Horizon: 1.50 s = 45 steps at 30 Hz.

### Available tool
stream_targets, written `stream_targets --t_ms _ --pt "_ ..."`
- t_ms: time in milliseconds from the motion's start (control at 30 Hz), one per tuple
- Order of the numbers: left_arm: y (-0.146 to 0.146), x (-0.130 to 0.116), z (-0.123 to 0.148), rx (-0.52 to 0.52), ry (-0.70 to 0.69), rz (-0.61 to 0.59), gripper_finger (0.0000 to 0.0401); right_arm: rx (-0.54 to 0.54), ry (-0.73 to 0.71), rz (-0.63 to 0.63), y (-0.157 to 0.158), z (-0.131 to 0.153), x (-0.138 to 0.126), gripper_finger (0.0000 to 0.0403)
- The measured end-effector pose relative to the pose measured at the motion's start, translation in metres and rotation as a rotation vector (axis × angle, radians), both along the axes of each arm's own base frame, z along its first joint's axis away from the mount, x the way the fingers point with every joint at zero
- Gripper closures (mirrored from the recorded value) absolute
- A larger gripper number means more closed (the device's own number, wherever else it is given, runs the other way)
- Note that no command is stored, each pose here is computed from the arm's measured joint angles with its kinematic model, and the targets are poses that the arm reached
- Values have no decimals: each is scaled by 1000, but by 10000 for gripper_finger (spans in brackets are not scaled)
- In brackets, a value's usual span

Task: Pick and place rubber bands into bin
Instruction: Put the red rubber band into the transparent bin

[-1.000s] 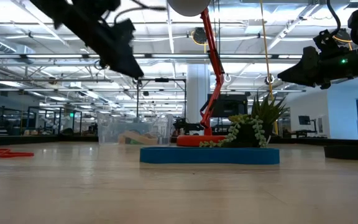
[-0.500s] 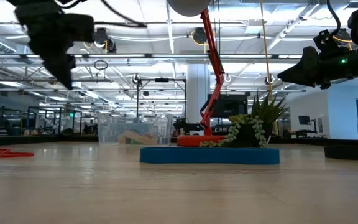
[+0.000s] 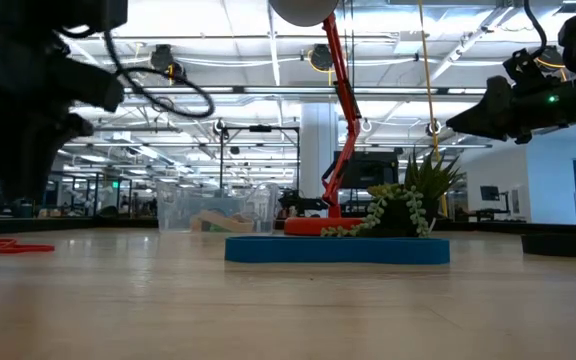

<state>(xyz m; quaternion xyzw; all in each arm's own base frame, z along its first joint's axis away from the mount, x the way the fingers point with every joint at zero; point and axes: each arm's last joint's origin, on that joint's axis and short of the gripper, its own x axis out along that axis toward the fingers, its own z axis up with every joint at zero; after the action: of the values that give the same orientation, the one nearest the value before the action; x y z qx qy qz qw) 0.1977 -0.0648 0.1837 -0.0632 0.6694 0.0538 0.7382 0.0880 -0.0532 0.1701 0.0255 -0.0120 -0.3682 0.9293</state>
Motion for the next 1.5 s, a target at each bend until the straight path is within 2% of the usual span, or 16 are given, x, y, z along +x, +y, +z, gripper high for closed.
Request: stream_targets --t_ms 267,433,600,867,1233,1333,1500 --pt "-6 5 -19 6 112 -4 274 9 -5 0 0 0 0 261" --pt "-7 6 -24 10 135 -5 274 10 -4 0 0 0 0 261" --pt "-7 5 -27 8 131 5 274 10 -4 0 0 0 0 261" --pt "-4 -4 -52 -43 83 45 274 10 -4 1 0 0 0 261" --pt "-4 -5 -54 -42 81 49 275 10 -4 0 0 0 0 261" --pt "-4 -5 -55 -36 76 48 286 10 -4 0 0 0 0 261" --pt "-4 -5 -55 -40 70 48 342 10 -4 0 0 0 0 261"
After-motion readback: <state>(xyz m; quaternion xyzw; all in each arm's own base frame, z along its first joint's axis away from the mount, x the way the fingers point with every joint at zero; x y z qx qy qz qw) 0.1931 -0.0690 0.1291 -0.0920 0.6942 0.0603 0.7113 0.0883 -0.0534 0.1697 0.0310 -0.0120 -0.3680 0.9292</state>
